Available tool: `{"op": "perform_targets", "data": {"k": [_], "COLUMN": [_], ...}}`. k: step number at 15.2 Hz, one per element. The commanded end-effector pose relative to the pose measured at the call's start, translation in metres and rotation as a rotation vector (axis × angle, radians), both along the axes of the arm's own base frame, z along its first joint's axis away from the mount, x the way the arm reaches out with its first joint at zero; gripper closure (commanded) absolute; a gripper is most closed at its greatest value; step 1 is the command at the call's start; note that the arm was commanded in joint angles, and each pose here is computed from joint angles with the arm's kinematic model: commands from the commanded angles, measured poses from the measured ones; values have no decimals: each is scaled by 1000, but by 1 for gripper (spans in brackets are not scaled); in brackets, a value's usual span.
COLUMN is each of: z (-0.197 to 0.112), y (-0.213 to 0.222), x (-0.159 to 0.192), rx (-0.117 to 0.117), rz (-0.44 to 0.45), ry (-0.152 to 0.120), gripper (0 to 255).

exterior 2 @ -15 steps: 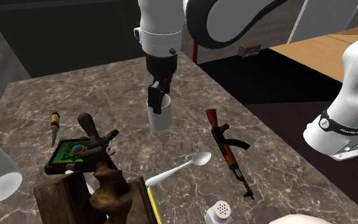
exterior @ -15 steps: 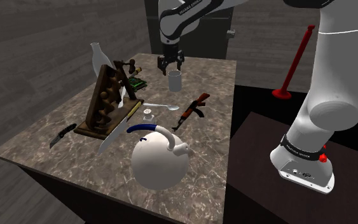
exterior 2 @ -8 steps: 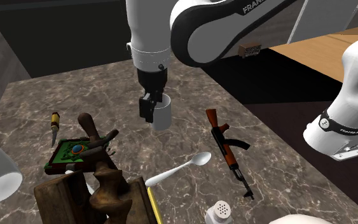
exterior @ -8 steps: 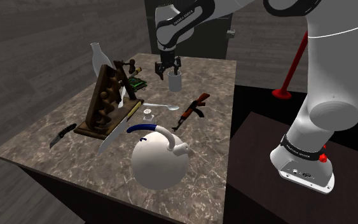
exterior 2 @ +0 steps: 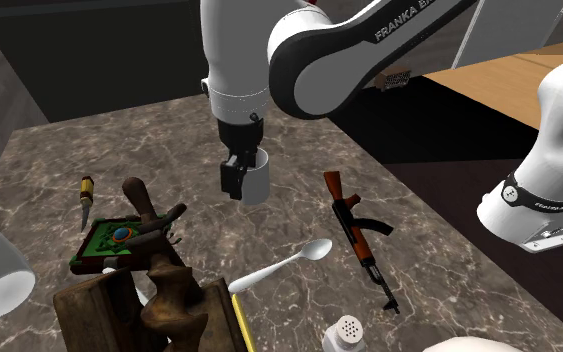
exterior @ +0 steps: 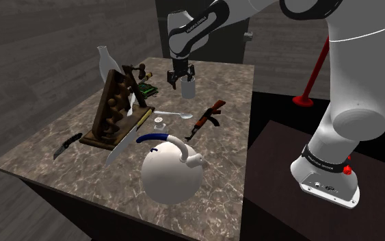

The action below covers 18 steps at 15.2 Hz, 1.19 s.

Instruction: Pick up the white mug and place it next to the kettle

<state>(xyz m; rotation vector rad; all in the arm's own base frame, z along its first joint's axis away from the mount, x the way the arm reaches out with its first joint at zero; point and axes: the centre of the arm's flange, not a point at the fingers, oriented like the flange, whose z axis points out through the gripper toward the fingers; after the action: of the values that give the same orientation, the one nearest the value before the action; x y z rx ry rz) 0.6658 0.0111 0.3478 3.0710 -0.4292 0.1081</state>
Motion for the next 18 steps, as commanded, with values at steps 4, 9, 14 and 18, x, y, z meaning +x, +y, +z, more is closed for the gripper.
{"op": "perform_targets", "data": {"k": [4, 9, 14, 18], "z": [0, 0, 11, 32], "y": [0, 0, 0, 0], "x": [0, 0, 0, 0], "rx": [0, 0, 0, 0], "rz": [0, 0, 0, 0], "ry": [0, 0, 0, 0], "gripper": [255, 255, 255, 255]}}
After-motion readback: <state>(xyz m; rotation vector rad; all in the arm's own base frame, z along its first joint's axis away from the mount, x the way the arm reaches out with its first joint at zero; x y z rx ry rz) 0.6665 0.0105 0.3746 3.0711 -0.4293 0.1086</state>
